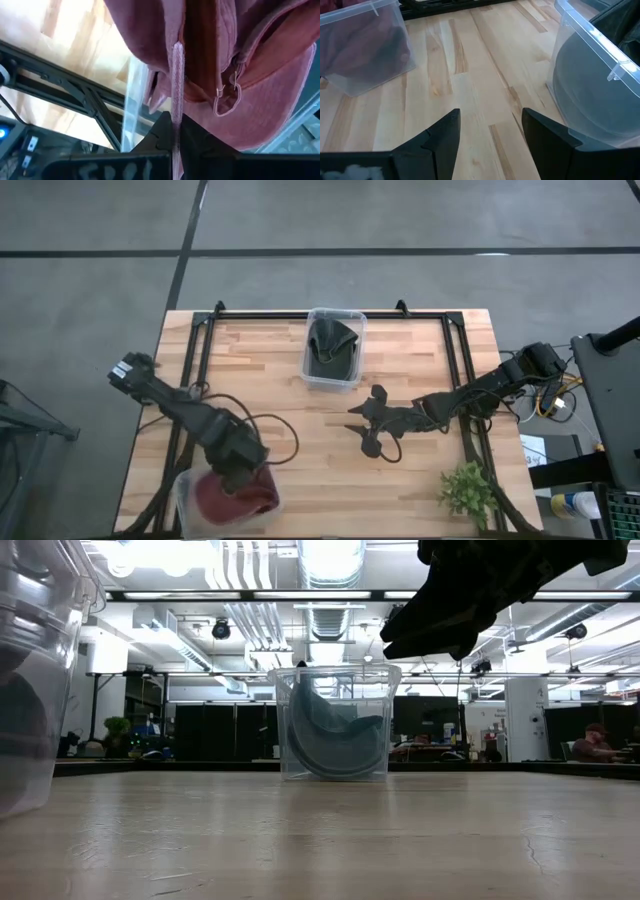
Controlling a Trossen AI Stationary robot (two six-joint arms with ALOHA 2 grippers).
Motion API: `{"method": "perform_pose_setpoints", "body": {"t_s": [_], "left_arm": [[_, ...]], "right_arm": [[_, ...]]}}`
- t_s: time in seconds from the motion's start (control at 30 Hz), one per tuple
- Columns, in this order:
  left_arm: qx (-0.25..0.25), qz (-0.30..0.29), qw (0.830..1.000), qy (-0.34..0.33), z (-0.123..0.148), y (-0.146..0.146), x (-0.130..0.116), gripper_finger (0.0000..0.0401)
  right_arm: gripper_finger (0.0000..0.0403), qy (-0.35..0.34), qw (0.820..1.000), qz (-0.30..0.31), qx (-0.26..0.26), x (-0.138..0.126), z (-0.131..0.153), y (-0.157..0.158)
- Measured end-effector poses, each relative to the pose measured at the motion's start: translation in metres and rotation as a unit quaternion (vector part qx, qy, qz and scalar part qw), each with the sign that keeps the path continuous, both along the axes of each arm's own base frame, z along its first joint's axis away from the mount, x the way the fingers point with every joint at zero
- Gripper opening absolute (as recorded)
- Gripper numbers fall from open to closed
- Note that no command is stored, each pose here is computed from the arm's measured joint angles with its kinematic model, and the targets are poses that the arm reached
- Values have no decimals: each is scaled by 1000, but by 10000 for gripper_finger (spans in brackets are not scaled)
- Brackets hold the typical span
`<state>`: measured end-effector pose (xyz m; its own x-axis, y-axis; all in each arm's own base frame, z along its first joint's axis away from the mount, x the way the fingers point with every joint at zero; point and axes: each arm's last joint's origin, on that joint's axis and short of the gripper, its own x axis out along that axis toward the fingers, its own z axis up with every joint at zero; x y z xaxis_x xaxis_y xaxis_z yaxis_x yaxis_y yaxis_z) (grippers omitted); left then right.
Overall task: Pick and place caps into container
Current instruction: Put the red cap into the bottom transparent container
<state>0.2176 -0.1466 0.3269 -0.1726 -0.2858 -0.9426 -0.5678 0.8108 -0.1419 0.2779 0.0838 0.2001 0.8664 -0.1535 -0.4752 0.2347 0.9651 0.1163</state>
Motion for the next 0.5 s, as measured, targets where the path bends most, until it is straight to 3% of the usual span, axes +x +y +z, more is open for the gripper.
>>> {"method": "perform_pose_setpoints", "body": {"t_s": [0.17, 0.5], "left_arm": [[-31, -29, 999, 24, -16, -11, 14, 13], [-24, -76, 996, 41, -40, -18, 25, 19]], "right_arm": [[208, 0, 1000, 0, 0, 0, 0, 0], [208, 1, 1000, 0, 0, 0, 0, 0]]}}
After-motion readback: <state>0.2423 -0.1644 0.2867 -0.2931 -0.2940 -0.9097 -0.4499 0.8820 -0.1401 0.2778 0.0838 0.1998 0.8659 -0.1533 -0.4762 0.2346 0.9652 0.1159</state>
